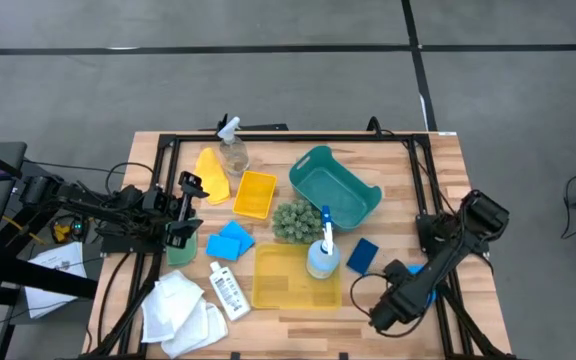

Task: Pick & Place Kitchen Items
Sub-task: Put the blue sponge into the top yellow bin

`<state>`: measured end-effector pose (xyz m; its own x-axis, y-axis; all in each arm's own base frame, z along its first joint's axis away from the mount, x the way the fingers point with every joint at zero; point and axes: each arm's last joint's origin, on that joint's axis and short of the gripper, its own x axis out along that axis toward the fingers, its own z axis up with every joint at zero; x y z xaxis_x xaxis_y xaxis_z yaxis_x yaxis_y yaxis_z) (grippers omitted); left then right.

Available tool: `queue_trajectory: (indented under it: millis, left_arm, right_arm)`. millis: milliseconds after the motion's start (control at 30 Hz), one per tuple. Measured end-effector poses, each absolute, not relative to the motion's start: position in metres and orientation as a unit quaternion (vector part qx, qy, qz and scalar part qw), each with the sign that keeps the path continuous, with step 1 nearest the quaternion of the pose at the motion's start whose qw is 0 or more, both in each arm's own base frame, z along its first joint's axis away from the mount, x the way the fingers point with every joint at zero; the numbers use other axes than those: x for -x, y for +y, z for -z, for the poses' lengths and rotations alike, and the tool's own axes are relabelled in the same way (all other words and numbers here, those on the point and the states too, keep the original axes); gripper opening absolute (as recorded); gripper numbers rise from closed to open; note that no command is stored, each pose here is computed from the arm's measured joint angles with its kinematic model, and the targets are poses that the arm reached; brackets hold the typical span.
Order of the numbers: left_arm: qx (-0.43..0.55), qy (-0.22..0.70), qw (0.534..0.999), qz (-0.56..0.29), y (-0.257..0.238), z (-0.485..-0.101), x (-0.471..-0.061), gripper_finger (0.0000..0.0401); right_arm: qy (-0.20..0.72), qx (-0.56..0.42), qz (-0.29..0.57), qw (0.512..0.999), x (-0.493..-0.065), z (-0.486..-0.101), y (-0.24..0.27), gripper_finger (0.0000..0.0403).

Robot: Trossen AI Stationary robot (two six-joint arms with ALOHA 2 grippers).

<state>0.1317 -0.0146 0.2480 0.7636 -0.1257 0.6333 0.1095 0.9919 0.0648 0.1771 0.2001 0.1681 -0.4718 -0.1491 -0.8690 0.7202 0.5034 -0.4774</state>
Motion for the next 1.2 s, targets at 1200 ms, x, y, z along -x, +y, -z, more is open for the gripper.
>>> queue_trajectory:
  millis: [1200]
  left_arm:
    - [-0.009,-0.341,0.938,0.061,-0.014,-0.248,-0.131,0.029]
  right_arm:
    - [0.678,-0.235,0.444,0.536,-0.163,-0.145,0.198,0.0001]
